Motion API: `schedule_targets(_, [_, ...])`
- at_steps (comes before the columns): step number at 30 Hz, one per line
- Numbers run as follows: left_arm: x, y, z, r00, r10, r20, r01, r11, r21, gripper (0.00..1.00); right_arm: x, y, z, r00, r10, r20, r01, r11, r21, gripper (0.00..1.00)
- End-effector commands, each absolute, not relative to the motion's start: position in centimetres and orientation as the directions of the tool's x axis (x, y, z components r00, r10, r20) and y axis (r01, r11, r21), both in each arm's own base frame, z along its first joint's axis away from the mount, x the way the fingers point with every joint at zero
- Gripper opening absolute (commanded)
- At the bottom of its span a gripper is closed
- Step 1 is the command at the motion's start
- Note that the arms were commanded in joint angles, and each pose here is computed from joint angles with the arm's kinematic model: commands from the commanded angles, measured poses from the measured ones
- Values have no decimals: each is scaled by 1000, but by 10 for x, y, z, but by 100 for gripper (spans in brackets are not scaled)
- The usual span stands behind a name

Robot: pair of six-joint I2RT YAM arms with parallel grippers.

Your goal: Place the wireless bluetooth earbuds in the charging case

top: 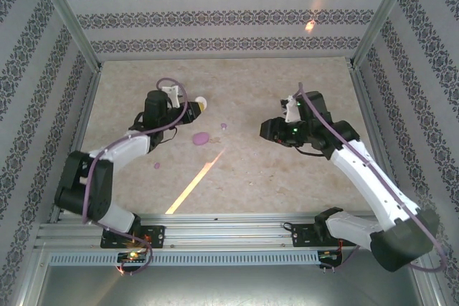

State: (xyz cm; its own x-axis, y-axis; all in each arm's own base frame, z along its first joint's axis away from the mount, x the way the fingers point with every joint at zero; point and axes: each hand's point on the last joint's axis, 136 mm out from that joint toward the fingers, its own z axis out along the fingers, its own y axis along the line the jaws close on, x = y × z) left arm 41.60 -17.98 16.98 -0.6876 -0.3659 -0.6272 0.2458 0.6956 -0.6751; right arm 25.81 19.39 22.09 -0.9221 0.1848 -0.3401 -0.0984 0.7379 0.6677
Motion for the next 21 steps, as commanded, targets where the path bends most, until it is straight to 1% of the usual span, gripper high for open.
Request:
schedule_targets(1, [432,-168,139,-767,-404,-499,111,682,-723,0,275,208,215,-922,174,-345,-101,755,648,42])
schedule_targets(6, [460,-146,88,-771,-437,-463,-26,748,-663,0,289,235,204,-944,125,-306,-105,765,636,44])
schedule_targets(10, [470,-129,58,-787,-427,-446,-95,798,-596,5,293,248,194,-957,112,-266,-86,770,632,45])
schedule_targets(14, [473,-119,46,-807,-406,-429,-122,826,-550,18,293,253,188,-963,112,-245,-67,781,621,46])
schedule_targets(18, [472,-115,47,-819,-375,-434,-108,844,-525,39,292,255,189,-962,118,-248,-61,788,612,47])
schedule_targets(21, [468,-115,51,-822,-359,-442,-89,848,-522,48,289,254,191,-960,121,-253,-59,795,603,47])
